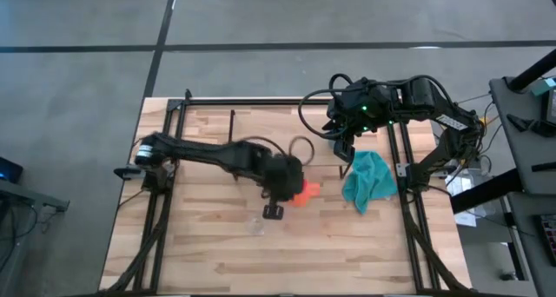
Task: Stack small to large cups/mugs on shelf
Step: Put the orange mug onto the shelf
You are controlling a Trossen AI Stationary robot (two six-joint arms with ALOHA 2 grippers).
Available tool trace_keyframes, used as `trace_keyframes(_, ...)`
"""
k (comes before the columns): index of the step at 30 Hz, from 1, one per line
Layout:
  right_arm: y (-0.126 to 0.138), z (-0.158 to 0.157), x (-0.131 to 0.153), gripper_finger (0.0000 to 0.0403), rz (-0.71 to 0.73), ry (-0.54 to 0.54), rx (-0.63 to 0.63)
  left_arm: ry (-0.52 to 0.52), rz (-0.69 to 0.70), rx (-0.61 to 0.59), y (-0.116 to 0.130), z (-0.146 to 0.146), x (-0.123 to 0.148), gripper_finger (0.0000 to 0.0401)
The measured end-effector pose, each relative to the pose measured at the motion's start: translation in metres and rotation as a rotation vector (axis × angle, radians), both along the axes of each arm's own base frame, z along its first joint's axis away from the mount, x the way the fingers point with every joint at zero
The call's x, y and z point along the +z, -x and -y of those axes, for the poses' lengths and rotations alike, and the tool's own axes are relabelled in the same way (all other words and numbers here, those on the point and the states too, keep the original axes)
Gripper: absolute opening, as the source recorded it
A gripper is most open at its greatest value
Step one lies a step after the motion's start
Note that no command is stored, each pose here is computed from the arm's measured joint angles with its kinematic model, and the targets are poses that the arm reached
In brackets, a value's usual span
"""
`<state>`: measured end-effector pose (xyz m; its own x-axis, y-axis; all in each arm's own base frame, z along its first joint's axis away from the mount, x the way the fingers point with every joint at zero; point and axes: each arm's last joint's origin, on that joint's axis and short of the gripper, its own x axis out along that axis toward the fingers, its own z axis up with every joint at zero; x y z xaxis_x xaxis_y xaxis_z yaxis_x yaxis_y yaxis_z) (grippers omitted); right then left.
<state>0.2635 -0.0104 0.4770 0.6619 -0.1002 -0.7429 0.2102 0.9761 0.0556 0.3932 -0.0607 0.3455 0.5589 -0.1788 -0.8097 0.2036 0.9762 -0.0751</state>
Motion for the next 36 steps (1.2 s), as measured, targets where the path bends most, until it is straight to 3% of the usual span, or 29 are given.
trace_keyframes(4,0.000,0.000,0.000,0.0103,0.000,0.000,0.000,-0.064,0.131,0.071,0.016,-0.009,0.041,0.0000)
trace_keyframes(8,0.000,0.000,0.000,0.0101,0.000,0.000,0.000,-0.145,0.154,0.119,0.025,-0.028,0.054,0.0000)
trace_keyframes(14,0.000,0.000,0.000,0.0098,0.001,-0.002,-0.003,-0.229,0.018,0.176,0.023,-0.062,0.037,0.0000)
trace_keyframes(22,0.000,0.000,0.000,0.0097,0.002,-0.003,-0.003,-0.260,0.013,0.219,0.021,-0.095,0.034,0.0000)
trace_keyframes(29,0.000,0.000,0.000,0.0098,0.002,-0.002,-0.002,-0.173,0.012,0.217,0.023,-0.115,0.033,0.0000)
trace_keyframes(36,0.000,0.000,0.000,0.0099,0.003,-0.002,-0.002,-0.189,-0.033,0.214,0.017,-0.136,0.018,0.0000)
